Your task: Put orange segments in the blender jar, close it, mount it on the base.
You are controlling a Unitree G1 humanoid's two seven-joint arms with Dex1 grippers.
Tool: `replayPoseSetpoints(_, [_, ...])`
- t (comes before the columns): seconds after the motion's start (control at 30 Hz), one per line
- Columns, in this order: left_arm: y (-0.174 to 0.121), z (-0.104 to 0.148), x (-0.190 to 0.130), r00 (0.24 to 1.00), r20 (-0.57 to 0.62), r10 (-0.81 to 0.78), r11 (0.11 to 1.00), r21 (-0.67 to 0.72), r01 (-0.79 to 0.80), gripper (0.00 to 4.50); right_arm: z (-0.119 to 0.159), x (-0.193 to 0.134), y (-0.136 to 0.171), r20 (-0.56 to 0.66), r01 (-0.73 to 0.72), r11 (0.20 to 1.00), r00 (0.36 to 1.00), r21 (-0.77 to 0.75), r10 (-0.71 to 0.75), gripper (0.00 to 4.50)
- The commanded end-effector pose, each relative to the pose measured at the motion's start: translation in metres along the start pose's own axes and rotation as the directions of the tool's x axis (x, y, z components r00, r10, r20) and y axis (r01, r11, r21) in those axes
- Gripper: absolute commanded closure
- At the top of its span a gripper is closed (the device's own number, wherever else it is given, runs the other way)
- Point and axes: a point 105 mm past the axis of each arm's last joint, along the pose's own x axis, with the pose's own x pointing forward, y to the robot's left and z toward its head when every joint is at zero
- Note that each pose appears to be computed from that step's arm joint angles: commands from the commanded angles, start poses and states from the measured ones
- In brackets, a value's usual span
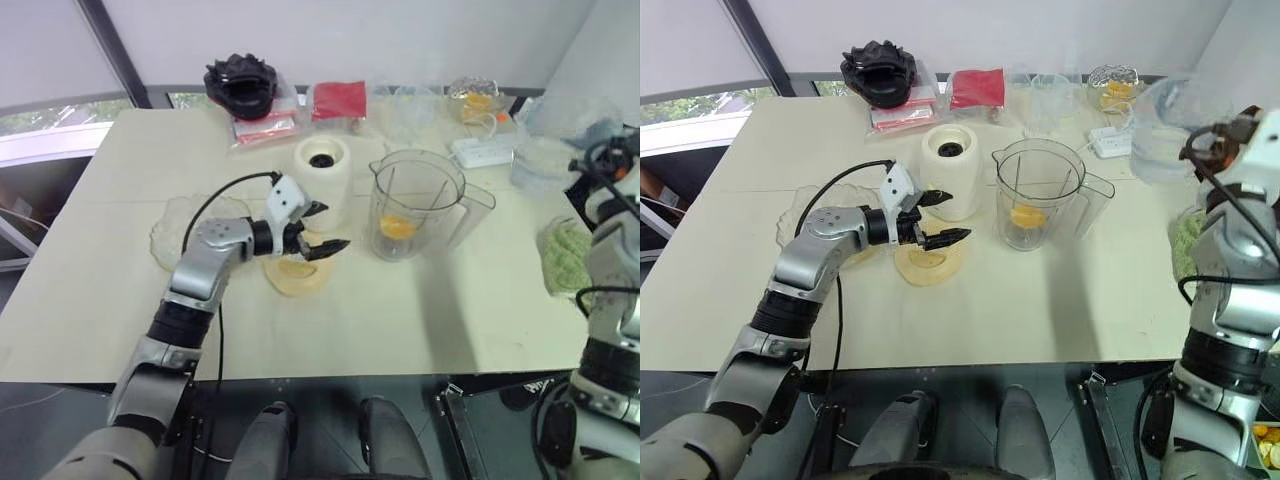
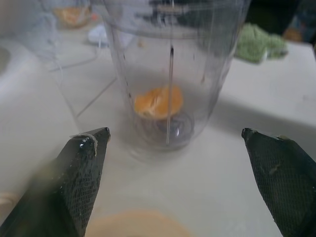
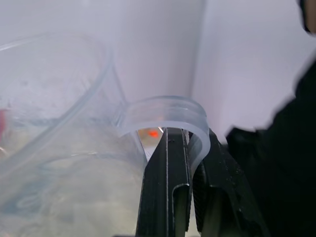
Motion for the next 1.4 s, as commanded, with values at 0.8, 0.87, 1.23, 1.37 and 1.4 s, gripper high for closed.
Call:
replayPoseSetpoints(0.8, [-0.006,0.027,-0.017,0.984,0.172,0.049,0.994,-0.102,-0.031,0.0,0.048,0.019,0.041,0.068,-0.233,0.852,0.952,-0.469,0.297,4.48])
replayPoseSetpoints(0.87, [-0.006,0.027,-0.017,0.984,0.171,0.047,0.994,-0.101,-0.03,0.0,0.048,0.018,0.041,0.07,-0.231,0.843,0.951,-0.486,0.301,4.48])
replayPoseSetpoints(1.23, [-0.007,0.025,-0.015,0.986,0.161,0.032,0.997,-0.08,-0.019,0.0,0.051,0.013,0.05,0.082,-0.239,0.745,0.927,-0.623,0.366,4.48])
replayPoseSetpoints(1.37, [-0.007,0.025,-0.014,0.986,0.162,0.027,0.997,-0.076,-0.014,0.0,0.051,0.012,0.053,0.086,-0.24,0.726,0.921,-0.644,0.38,4.48])
replayPoseSetpoints(1.4, [-0.007,0.025,-0.014,0.986,0.162,0.025,0.997,-0.075,-0.013,0.0,0.052,0.012,0.053,0.086,-0.24,0.724,0.92,-0.647,0.383,4.48])
